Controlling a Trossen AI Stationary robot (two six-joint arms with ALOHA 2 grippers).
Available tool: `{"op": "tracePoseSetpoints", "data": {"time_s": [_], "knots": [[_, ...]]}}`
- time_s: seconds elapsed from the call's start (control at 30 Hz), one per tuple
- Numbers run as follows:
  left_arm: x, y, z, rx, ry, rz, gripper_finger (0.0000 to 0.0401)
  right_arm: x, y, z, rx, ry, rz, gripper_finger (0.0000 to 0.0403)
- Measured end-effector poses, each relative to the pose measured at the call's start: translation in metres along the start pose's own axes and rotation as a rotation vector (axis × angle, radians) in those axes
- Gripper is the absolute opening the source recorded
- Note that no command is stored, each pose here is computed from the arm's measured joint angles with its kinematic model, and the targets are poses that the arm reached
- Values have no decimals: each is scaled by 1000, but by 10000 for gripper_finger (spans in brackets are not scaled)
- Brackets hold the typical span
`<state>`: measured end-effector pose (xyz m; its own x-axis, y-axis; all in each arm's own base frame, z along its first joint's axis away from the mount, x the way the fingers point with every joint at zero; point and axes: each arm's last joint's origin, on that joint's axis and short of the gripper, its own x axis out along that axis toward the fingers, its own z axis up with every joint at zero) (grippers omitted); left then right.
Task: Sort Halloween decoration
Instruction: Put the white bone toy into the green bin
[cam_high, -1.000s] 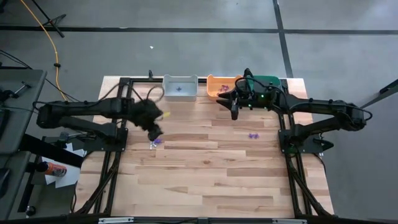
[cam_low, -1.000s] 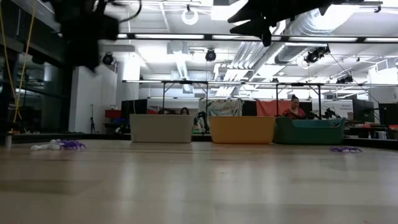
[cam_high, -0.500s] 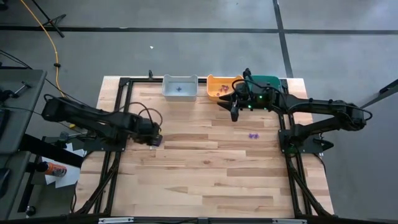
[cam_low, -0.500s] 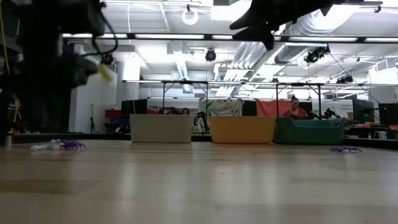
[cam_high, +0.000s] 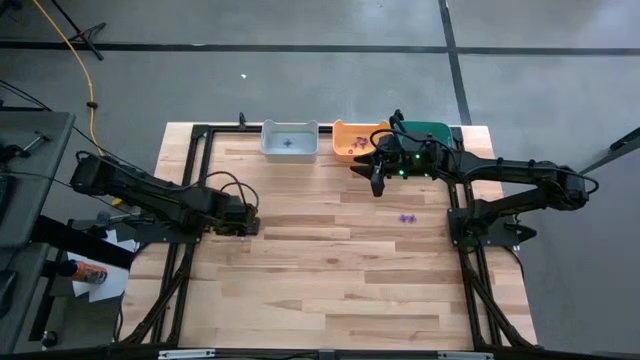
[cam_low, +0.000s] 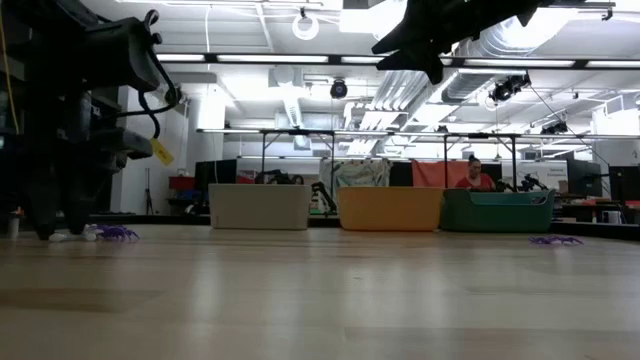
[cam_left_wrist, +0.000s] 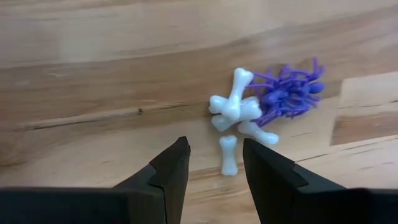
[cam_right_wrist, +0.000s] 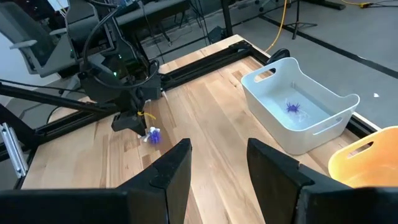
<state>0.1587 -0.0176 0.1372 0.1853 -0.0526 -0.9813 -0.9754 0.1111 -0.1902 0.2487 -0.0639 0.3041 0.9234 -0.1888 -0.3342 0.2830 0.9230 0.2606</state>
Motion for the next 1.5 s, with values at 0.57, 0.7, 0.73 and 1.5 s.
{"op": "tracePoseSetpoints", "data": {"time_s": [0.57, 0.7, 0.73, 1.5], "knots": [[11, -8, -6, 81, 3, 78, 52, 0, 0, -1, 0, 5, -2, 152], [9, -9, -6, 92, 11, 55, 9, 0, 0, -1, -5, 6, -2, 152], [8, -9, -6, 92, 14, 47, 12, 0, 0, -1, -10, 6, -2, 152], [-134, -90, 40, 847, -738, -987, 2, 0, 4, 6, -34, -52, 93, 152]]}}
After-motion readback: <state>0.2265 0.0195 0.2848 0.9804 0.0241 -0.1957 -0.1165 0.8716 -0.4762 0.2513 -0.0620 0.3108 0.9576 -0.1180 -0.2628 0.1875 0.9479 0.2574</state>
